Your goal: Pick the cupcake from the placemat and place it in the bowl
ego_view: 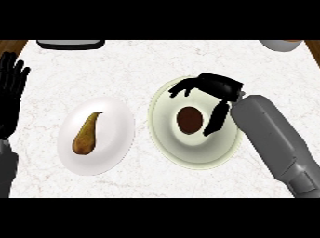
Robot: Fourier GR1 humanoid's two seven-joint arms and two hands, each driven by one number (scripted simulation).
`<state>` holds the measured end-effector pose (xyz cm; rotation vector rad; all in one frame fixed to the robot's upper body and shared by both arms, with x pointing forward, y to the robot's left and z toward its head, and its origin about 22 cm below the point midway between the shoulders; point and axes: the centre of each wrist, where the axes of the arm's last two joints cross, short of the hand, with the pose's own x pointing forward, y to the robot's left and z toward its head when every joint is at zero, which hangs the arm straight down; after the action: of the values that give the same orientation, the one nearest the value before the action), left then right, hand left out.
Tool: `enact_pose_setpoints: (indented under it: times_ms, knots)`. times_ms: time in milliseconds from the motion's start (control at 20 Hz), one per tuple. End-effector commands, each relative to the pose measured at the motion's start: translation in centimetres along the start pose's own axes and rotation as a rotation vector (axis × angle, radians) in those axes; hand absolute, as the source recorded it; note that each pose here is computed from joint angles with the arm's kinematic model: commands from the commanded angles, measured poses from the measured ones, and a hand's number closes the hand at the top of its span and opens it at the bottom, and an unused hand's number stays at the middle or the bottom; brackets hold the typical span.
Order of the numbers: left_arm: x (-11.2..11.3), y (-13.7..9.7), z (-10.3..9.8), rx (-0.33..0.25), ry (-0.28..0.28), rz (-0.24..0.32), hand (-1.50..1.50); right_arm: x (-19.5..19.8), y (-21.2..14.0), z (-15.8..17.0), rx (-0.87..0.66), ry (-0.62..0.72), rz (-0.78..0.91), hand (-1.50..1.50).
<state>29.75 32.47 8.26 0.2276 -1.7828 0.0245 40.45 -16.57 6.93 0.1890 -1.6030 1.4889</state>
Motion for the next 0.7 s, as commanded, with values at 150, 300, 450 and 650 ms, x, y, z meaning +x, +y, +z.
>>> enact_pose_setpoints:
  times_ms: [150, 300, 450, 650]
  knots:
    - [0.4, 0.0, 0.1, 0.002, -0.012, -0.002, 0.0, -1.7, 0.4, 0.3, -0.253, -0.102, -0.231, -1.5]
    - [1.3, 0.3, 0.0, 0.009, -0.01, 0.002, 0.0, -1.2, -4.1, 1.1, -0.373, -0.099, -0.282, -1.5]
    - [-0.2, 0.8, 0.3, -0.014, -0.023, 0.02, 0.0, -3.1, -5.7, 2.9, -0.461, -0.046, -0.327, -1.5]
    - [-0.8, -2.3, 0.1, -0.024, -0.024, 0.018, 0.0, -3.9, -9.3, 6.1, -0.524, -0.013, -0.409, -1.5]
